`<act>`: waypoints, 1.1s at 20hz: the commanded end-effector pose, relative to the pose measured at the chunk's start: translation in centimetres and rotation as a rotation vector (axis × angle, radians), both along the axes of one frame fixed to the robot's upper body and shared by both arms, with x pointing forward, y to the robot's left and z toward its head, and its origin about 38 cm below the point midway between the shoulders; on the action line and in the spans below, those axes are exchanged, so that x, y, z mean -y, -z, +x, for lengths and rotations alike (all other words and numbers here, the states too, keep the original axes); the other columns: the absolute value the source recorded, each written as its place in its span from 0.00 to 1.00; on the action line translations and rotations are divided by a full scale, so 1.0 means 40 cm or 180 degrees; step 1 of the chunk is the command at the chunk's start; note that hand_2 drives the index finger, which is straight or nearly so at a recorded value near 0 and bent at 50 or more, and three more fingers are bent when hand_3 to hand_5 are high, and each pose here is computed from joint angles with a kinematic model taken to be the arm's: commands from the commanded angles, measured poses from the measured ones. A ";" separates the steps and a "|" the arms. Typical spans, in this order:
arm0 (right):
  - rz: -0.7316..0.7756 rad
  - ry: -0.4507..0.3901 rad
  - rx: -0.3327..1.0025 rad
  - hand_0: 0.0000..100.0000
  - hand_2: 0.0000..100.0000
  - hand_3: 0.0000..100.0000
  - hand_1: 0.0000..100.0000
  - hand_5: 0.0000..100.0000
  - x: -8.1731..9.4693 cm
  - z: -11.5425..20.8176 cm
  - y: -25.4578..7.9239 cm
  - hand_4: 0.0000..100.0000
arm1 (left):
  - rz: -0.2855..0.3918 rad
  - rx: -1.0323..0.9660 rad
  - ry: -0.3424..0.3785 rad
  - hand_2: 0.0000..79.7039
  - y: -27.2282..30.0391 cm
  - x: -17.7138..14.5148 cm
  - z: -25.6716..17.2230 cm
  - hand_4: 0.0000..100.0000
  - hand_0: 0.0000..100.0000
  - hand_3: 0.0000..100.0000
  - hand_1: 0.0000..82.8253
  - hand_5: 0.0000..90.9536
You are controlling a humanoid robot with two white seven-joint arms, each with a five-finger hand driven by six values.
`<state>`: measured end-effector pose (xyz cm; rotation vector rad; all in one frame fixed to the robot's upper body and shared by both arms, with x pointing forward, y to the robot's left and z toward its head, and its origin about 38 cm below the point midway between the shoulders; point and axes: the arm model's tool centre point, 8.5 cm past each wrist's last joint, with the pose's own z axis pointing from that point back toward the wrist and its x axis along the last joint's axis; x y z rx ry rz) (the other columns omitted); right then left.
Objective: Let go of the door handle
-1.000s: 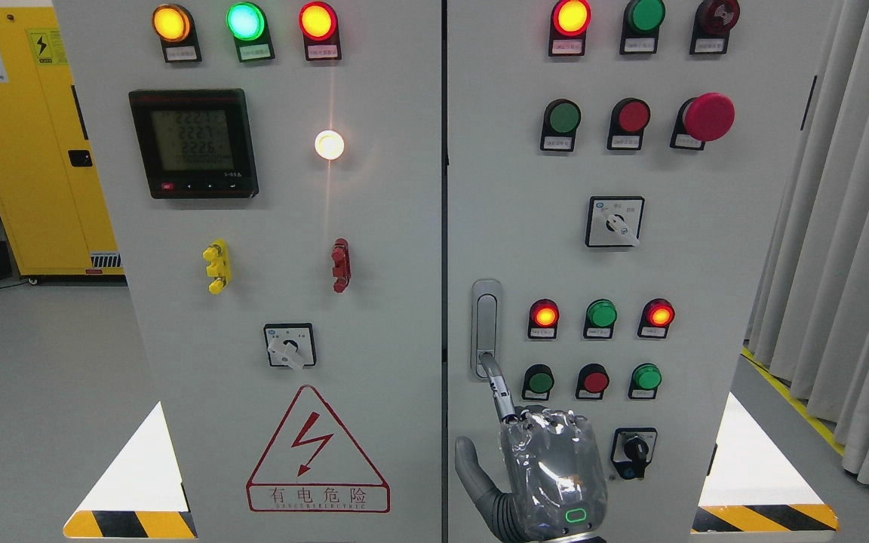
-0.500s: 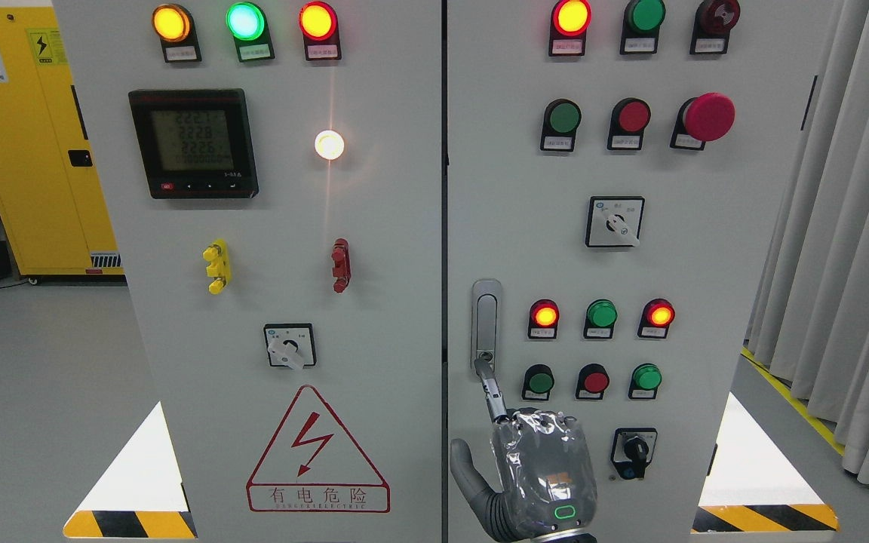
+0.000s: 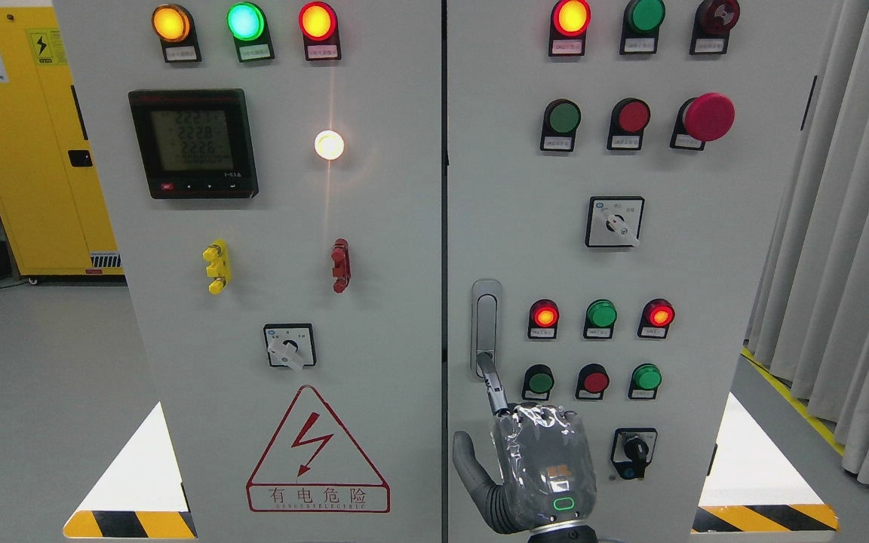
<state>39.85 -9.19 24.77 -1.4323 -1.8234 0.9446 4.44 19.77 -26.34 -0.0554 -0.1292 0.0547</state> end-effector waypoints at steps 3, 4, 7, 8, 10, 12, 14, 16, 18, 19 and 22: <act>-0.0017 0.0003 -0.0054 0.59 0.02 1.00 0.39 1.00 -0.004 0.010 0.012 1.00 | 0.0001 -0.0002 -0.0001 0.00 0.000 0.000 0.000 0.00 0.12 0.00 0.67 0.00; -0.0019 0.0018 -0.0055 0.59 0.02 1.00 0.39 1.00 0.000 0.013 0.012 1.00 | 0.0002 0.0003 -0.0001 0.00 0.000 0.000 0.000 0.00 0.12 0.00 0.67 0.00; -0.0017 0.0022 -0.0055 0.59 0.03 1.00 0.39 1.00 0.001 0.013 0.012 1.00 | 0.0001 -0.0002 -0.0001 0.00 0.000 0.000 0.000 0.00 0.12 0.00 0.67 0.00; -0.0017 0.0022 -0.0055 0.59 0.03 1.00 0.39 1.00 0.001 0.013 0.012 1.00 | 0.0001 -0.0002 0.0004 0.00 0.000 0.000 0.000 0.00 0.12 0.00 0.67 0.00; -0.0018 0.0022 -0.0060 0.60 0.03 1.00 0.39 1.00 0.001 0.013 0.012 1.00 | 0.0001 -0.0002 -0.0001 0.00 0.000 0.000 0.000 0.00 0.12 0.00 0.67 0.00; -0.0018 0.0030 -0.0061 0.60 0.03 1.00 0.39 1.00 0.002 0.015 0.011 1.00 | 0.0002 0.0003 -0.0001 0.00 0.000 0.000 0.000 0.00 0.12 0.00 0.67 0.00; -0.0008 0.0060 -0.0084 0.60 0.03 1.00 0.39 1.00 0.005 0.017 0.013 1.00 | 0.0002 0.0003 0.0004 0.00 0.000 0.000 0.000 0.00 0.12 0.00 0.67 0.00; 0.0009 0.0078 -0.0090 0.61 0.04 1.00 0.39 1.00 0.006 0.018 0.012 1.00 | 0.0001 -0.0002 -0.0001 0.00 0.000 0.000 0.000 0.00 0.12 0.00 0.67 0.00; 0.0010 0.0073 -0.0085 0.61 0.04 1.00 0.39 1.00 0.005 0.017 0.011 1.00 | 0.0001 -0.0002 0.0004 0.00 0.000 0.000 0.000 0.00 0.12 0.00 0.67 0.00; 0.0013 0.0077 -0.0081 0.61 0.04 1.00 0.39 1.00 0.006 0.017 0.010 1.00 | 0.0001 -0.0002 -0.0001 0.00 0.000 0.000 0.000 0.00 0.12 0.00 0.67 0.00; 0.0006 0.0073 -0.0135 0.61 0.04 1.00 0.39 1.00 0.005 0.019 0.013 1.00 | 0.0001 -0.0002 0.0004 0.00 0.000 0.000 0.000 0.00 0.12 0.00 0.67 0.00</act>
